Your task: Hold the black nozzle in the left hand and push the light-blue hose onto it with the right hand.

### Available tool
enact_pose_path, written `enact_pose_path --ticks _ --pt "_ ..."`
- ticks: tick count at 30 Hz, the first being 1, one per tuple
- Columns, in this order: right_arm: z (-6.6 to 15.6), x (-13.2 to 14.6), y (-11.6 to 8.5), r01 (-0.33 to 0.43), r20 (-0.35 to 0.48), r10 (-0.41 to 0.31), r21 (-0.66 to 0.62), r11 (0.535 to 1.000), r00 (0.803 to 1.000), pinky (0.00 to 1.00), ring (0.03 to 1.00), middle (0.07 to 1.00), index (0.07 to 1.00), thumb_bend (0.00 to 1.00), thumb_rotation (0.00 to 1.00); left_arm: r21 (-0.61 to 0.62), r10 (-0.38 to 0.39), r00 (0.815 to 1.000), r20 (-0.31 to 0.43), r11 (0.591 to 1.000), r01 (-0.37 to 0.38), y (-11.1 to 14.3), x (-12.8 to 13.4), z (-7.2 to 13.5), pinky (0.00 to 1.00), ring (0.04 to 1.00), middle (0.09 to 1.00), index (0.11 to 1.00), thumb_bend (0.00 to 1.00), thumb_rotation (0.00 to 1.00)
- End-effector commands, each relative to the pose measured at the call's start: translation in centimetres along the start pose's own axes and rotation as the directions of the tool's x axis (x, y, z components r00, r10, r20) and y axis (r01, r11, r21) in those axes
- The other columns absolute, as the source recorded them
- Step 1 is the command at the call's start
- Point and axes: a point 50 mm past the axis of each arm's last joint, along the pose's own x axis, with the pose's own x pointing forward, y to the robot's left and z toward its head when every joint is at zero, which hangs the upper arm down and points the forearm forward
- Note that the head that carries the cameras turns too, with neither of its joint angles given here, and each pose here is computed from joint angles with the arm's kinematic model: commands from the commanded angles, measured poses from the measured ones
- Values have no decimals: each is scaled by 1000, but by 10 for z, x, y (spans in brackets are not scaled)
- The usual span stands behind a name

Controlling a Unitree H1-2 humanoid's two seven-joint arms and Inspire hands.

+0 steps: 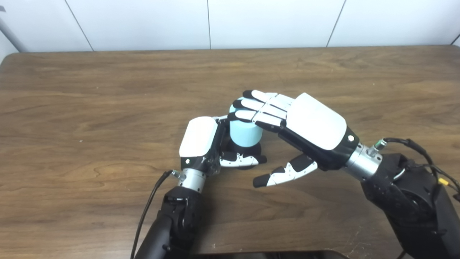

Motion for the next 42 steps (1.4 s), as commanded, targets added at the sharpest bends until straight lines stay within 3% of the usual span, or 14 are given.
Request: enact_pose_path --ticks 1,27,30,34,38,40,42 --pt "-14 -19 26 -203 -72 202 -3 979 977 869 935 886 790 538 809 36 -62 997 -50 997 64 -7 -9 -11 643 590 451 505 523 0" --pt "-16 -21 49 -192 -89 195 49 980 977 894 941 884 798 538 762 34 -69 996 -57 997 71 -3 -9 -13 633 586 469 495 524 0" --pt "-14 -16 36 -153 -80 155 35 988 985 908 952 903 808 529 739 34 -68 996 -56 997 70 -2 -9 -14 637 589 452 500 524 0" --pt "-7 -3 -4 -12 -33 12 -27 1000 999 922 974 937 844 510 789 20 -64 996 -58 998 65 -4 -9 -15 621 556 427 503 523 0" --pt "3 8 -41 152 23 -151 -72 986 988 911 968 935 852 480 860 21 -65 996 -58 998 66 -6 -9 -16 626 553 420 505 522 0" --pt "3 11 -52 191 31 -189 -99 977 982 922 972 938 854 461 877 23 -63 997 -54 998 64 -7 -8 -15 633 556 417 506 521 0" --pt "2 13 -59 204 29 -202 -112 972 979 894 946 926 836 457 810 24 -63 997 -53 998 65 -7 -8 -15 633 556 409 504 521 0"
